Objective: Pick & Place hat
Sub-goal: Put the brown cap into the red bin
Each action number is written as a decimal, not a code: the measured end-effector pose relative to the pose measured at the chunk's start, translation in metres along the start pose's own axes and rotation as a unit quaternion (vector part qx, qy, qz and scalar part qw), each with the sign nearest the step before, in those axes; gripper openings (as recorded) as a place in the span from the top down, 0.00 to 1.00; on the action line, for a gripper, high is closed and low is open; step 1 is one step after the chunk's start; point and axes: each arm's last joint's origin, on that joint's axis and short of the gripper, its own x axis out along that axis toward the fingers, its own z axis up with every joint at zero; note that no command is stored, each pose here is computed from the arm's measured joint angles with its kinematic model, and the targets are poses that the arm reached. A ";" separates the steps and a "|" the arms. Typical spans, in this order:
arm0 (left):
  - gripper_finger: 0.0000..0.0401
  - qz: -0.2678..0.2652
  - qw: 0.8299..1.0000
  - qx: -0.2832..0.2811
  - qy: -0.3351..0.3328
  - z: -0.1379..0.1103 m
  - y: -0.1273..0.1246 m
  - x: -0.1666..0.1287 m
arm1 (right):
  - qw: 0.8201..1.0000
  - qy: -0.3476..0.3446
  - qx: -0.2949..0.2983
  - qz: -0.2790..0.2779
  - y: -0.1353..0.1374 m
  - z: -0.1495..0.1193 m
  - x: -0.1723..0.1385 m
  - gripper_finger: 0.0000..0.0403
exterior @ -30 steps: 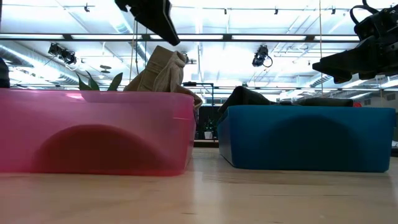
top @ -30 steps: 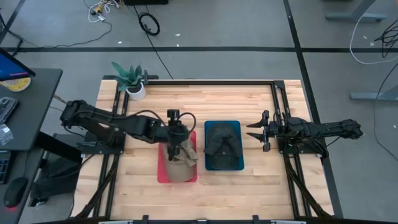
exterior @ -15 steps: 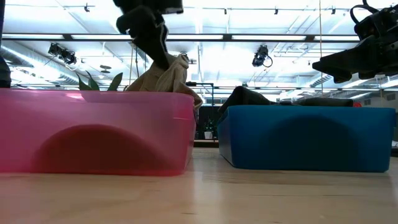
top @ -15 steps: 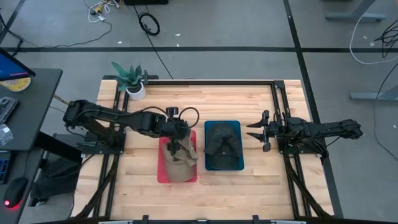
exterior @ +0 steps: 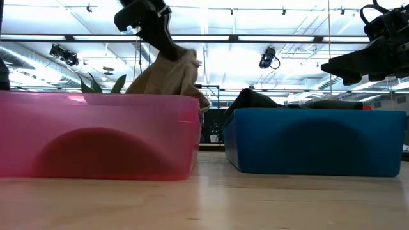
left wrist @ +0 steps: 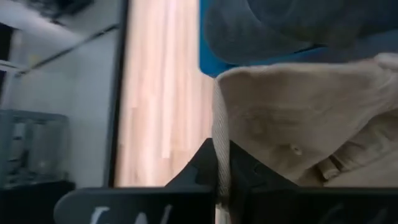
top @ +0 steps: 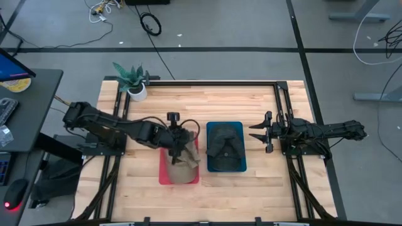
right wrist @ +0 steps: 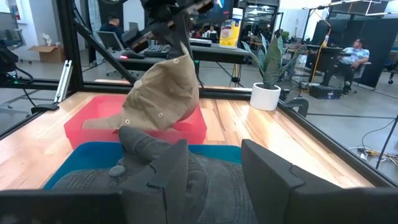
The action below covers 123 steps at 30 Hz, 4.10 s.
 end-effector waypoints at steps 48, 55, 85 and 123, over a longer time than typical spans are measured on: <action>0.98 0.012 0.969 -0.031 -0.245 0.045 -0.003 -0.041 | 1.000 -0.001 0.000 0.000 0.000 0.000 0.000 0.61; 0.98 -0.009 0.965 0.001 -0.264 0.046 -0.007 -0.045 | 1.000 -0.002 0.000 0.000 0.000 0.000 0.000 0.61; 0.98 -0.041 0.860 -0.150 -0.486 -0.160 -0.055 -0.020 | 1.000 -0.004 0.001 0.000 0.000 0.001 0.000 0.61; 0.53 -0.017 0.942 -0.105 -0.320 -0.191 -0.088 -0.008 | 1.000 -0.004 0.001 0.000 0.000 0.001 0.000 0.61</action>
